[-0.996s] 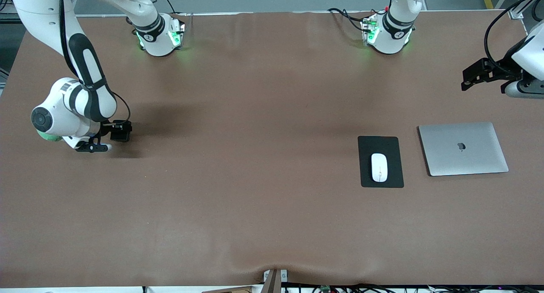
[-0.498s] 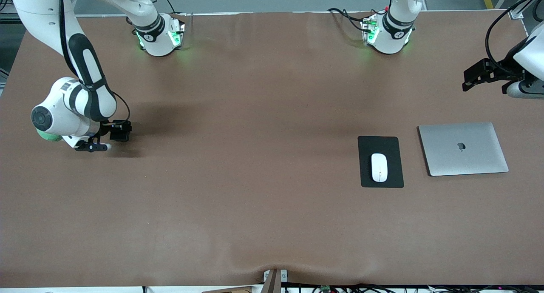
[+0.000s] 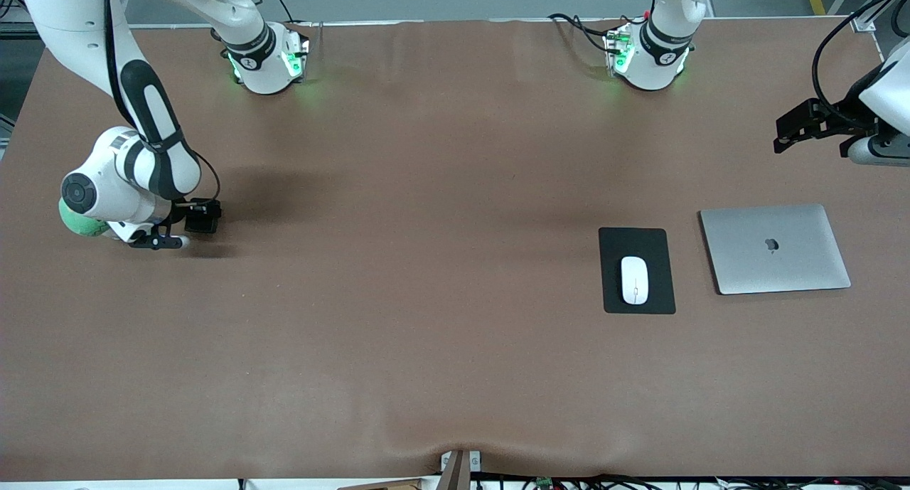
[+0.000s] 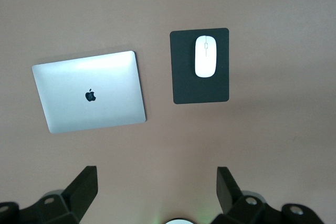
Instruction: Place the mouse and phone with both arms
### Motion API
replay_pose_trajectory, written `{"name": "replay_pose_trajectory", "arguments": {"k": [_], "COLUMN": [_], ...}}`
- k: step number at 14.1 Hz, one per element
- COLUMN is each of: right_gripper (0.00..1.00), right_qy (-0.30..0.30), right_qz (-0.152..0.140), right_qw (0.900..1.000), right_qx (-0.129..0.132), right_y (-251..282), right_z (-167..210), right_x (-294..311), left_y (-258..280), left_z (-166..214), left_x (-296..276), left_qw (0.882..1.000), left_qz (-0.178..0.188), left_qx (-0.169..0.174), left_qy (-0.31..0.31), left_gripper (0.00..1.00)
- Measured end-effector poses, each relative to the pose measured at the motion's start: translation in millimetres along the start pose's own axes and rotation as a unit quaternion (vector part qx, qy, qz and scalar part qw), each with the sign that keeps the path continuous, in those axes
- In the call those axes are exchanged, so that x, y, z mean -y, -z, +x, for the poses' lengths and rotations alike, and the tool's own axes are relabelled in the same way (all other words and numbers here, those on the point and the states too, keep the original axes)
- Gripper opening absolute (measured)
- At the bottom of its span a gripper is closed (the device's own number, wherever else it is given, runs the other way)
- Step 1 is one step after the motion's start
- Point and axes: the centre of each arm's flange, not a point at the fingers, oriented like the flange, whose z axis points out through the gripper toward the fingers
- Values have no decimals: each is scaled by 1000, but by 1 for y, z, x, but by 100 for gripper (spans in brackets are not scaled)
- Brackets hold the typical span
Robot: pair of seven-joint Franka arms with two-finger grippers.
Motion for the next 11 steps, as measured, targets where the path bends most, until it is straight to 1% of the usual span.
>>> {"name": "replay_pose_trajectory", "arguments": {"k": [1, 2, 3, 4, 7, 8, 9, 10, 11], "right_gripper": [81, 86, 96, 100, 100, 100, 100, 100, 100], "right_qy": [0, 1, 2, 4, 17, 30, 46, 64, 84], "right_qz": [0, 0, 0, 1, 9, 17, 25, 28, 27], "right_qw": [1000, 1000, 1000, 1000, 1000, 999, 998, 998, 996], "right_qx": [0, 2, 4, 4, 8, 17, 20, 11, -8], "right_y": [0, -1, -2, -2, 18, 33, 54, 79, 105], "right_z": [0, 0, 0, 1, 14, 22, 32, 44, 57], "right_x": [0, 1, 2, 4, 7, 8, 9, 9, 9], "left_y": [-1, -1, -2, -2, -2, -2, -2, -2, -2], "left_z": [0, 1, 1, 1, 1, 1, 1, 1, 1], "left_x": [-1, -2, -3, -4, -4, -4, -4, -4, -4], "left_qw": [1000, 1000, 1000, 1000, 1000, 1000, 1000, 1000, 1000], "left_qz": [0, 0, 0, 0, 0, 0, 0, 0, 0], "left_qx": [1, 1, 2, 2, 2, 2, 2, 2, 2], "left_qy": [-1, -2, -3, -4, -4, -4, -4, -4, -4], "left_gripper": [100, 100, 100, 100, 100, 100, 100, 100, 100]}}
